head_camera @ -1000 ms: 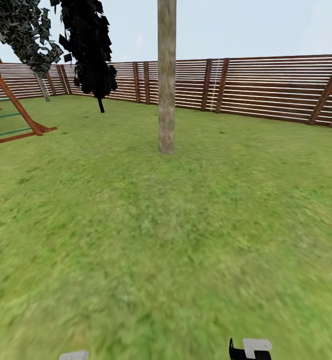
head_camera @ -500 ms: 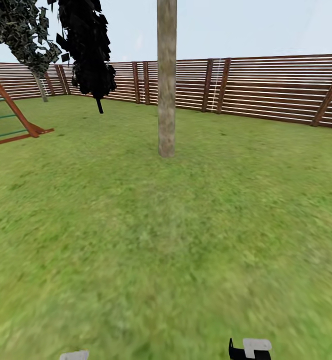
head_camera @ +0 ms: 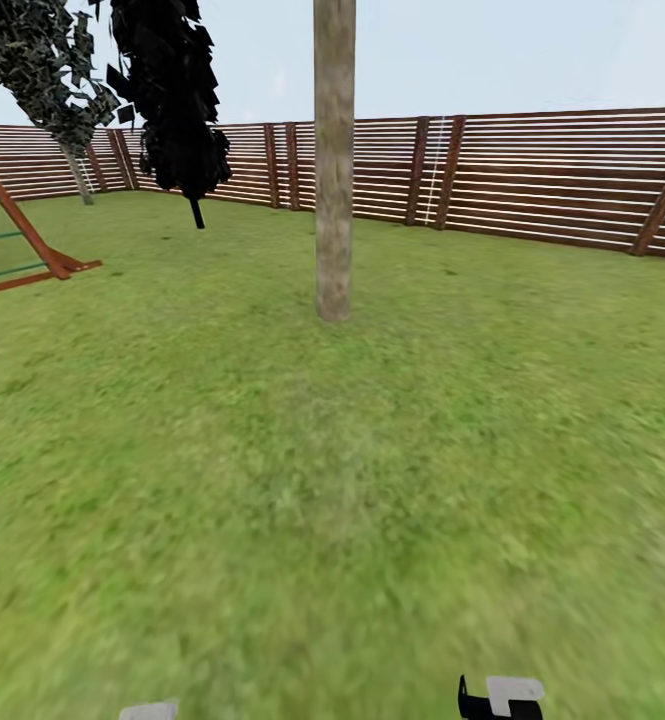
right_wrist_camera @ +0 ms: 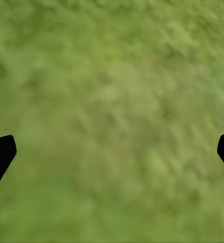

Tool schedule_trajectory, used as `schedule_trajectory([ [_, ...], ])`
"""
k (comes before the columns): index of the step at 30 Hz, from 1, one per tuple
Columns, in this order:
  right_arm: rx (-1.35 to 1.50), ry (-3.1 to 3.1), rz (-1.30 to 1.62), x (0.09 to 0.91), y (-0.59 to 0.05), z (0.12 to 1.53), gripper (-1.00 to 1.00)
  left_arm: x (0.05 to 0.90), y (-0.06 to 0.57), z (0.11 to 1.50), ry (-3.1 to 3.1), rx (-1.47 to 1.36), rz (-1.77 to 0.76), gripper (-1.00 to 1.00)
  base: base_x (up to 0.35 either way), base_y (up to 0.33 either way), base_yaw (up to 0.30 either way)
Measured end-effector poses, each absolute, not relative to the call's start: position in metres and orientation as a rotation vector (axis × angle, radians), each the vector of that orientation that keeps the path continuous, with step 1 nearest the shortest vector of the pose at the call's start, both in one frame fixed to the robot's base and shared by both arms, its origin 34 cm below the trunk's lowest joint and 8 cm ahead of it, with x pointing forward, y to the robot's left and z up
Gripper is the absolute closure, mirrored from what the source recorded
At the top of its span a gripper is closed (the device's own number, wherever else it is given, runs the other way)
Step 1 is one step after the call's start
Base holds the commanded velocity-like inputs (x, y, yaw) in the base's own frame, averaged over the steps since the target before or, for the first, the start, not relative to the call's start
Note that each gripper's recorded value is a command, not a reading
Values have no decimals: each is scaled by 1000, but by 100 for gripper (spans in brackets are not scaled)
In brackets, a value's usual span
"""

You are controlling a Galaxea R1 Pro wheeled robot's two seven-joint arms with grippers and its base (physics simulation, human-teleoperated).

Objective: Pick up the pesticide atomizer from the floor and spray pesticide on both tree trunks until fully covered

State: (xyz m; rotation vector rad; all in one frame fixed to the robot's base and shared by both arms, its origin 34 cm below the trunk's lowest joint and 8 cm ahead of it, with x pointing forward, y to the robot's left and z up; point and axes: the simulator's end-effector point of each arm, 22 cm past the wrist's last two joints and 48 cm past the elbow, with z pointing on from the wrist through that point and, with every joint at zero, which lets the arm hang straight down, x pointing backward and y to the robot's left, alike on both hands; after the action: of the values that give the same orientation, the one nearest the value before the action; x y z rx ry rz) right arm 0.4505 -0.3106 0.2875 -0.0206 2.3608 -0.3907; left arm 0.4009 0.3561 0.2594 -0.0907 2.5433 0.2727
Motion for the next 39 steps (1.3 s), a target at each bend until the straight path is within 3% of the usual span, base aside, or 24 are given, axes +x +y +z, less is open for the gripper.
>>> schedule_trajectory([
  [39, -26, 2361, -394, 450, -313, 288, -100, 401, 356, 259, 2544, -91, 273, 100, 339, 0, 17],
])
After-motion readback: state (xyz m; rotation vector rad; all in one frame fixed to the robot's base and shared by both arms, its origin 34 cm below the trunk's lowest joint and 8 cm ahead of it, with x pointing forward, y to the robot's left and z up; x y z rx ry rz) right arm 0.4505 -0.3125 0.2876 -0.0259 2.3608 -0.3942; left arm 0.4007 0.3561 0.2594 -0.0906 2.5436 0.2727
